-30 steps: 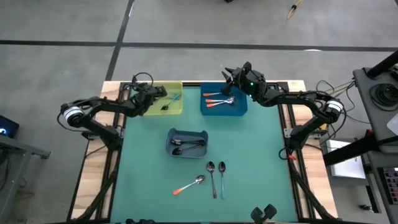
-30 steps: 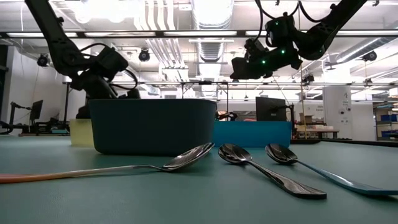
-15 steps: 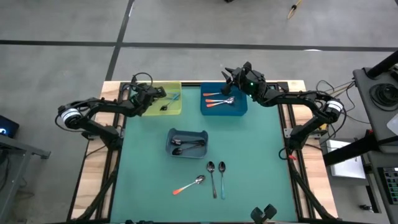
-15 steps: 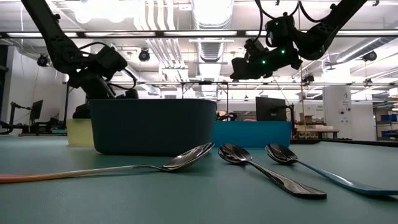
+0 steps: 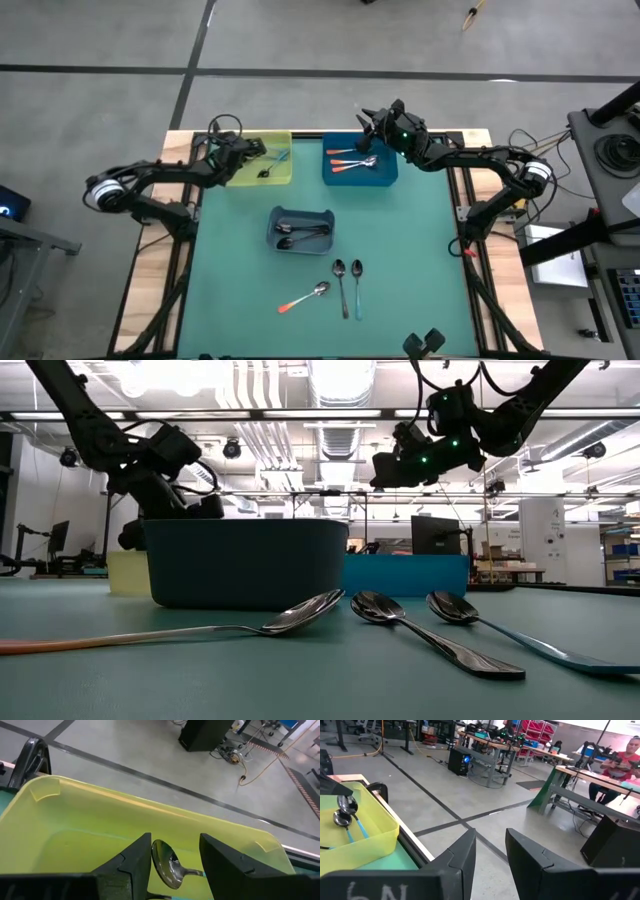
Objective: Sort silverware by color (type)
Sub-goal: Put the blue spoon into the green bin, then put the orange spoon into the blue bin
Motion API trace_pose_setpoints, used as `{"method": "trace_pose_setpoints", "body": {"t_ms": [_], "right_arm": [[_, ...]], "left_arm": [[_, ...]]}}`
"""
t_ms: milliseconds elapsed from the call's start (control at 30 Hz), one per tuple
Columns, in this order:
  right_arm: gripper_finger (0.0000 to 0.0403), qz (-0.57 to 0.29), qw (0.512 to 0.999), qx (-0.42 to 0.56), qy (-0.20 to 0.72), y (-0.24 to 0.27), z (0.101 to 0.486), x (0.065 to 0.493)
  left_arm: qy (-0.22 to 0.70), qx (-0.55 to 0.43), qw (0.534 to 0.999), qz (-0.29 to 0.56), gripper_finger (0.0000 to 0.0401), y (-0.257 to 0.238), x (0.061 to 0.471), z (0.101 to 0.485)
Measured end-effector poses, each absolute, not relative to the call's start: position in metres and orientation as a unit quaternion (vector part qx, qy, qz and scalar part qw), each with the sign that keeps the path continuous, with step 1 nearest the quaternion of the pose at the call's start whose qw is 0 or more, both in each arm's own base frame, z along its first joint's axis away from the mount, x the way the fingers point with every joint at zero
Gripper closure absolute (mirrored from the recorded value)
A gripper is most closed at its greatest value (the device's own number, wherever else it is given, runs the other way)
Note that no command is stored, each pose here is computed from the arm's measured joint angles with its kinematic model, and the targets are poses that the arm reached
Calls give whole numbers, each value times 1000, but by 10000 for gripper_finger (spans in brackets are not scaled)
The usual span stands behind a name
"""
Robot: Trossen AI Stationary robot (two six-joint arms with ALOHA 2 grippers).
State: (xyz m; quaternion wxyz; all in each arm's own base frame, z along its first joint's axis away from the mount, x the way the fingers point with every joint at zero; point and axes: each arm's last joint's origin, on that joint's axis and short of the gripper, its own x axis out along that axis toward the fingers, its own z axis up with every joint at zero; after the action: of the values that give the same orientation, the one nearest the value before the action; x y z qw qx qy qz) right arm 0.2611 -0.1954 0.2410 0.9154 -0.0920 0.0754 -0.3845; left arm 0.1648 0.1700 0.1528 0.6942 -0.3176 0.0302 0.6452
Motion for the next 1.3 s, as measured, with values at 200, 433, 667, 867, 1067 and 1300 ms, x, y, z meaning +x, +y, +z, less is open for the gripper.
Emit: {"method": "trace_pose_setpoints", "body": {"t_ms": [200,433,667,867,1067,1300], "right_arm": [[300,-385,915,-92,75,-195,241,261],[301,-385,915,-92,75,-195,241,261],[307,-385,915,-92,74,-195,241,261],[301,-378,922,-58,54,-193,248,262],[305,-257,966,28,30,-185,264,273],[319,-126,974,162,99,-157,261,292]], "left_arm": [[39,-317,692,648,254,167,162,156],[26,-316,694,646,254,165,159,164],[26,-302,716,629,254,161,158,174],[38,-248,767,591,255,149,164,190],[68,-155,829,533,255,125,172,208],[88,-64,880,462,255,96,180,222]]}}
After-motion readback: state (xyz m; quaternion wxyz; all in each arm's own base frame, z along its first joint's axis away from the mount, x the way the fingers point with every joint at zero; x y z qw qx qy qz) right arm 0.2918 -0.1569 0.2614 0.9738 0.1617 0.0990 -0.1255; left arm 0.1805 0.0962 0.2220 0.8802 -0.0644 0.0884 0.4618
